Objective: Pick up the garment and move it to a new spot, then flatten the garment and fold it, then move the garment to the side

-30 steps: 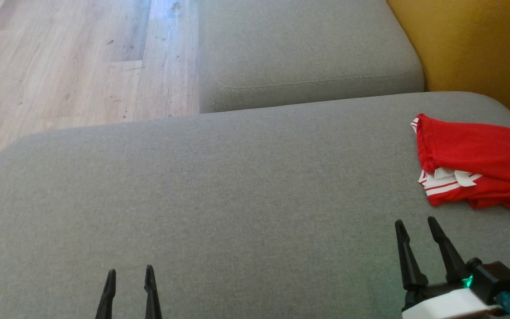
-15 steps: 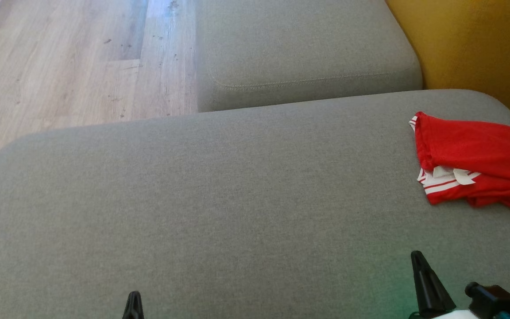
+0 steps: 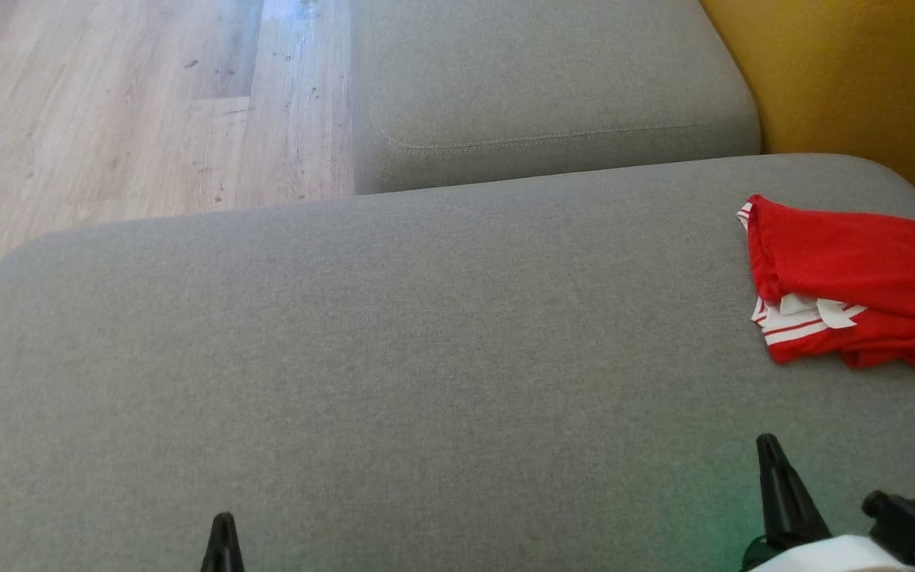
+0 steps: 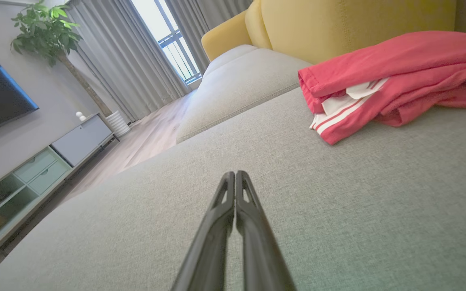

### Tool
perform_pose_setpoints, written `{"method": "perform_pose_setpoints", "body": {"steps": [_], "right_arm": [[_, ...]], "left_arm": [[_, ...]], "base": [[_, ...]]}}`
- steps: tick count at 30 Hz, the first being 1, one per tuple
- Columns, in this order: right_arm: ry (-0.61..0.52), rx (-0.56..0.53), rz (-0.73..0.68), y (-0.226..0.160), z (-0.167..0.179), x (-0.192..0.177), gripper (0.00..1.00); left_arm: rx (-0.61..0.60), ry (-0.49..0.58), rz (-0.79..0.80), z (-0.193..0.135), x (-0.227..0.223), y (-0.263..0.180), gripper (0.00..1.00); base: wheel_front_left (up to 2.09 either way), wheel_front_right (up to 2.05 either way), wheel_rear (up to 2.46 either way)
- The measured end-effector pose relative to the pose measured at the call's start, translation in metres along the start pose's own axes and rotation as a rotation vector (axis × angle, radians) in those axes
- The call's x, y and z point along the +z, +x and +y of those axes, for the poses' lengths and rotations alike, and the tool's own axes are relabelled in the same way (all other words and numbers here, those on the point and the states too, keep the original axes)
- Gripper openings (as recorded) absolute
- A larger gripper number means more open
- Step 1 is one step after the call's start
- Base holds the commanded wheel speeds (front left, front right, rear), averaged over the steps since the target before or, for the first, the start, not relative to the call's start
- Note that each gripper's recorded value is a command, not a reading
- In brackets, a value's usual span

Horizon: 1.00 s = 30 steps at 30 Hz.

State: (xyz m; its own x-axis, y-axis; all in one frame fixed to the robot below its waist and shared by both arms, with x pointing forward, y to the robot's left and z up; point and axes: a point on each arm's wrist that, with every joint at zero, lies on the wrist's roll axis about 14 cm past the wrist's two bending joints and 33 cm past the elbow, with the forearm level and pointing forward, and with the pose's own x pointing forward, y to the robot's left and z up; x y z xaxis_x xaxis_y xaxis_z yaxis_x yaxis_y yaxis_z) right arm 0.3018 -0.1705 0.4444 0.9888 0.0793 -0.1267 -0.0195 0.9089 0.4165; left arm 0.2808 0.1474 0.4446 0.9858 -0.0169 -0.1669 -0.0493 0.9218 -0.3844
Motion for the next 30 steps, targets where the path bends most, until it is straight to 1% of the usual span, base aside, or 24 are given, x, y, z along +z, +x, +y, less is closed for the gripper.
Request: {"method": "perform_pose_setpoints", "body": {"steps": [30], "right_arm": [[0.326,-0.064,-0.017,0.018,-0.013,0.013,0.0]], "left_arm": [[0.027,-0.337,0.041,0.01,0.006,0.025,0.0]], "base": [[0.0,0.0,0.0]]}}
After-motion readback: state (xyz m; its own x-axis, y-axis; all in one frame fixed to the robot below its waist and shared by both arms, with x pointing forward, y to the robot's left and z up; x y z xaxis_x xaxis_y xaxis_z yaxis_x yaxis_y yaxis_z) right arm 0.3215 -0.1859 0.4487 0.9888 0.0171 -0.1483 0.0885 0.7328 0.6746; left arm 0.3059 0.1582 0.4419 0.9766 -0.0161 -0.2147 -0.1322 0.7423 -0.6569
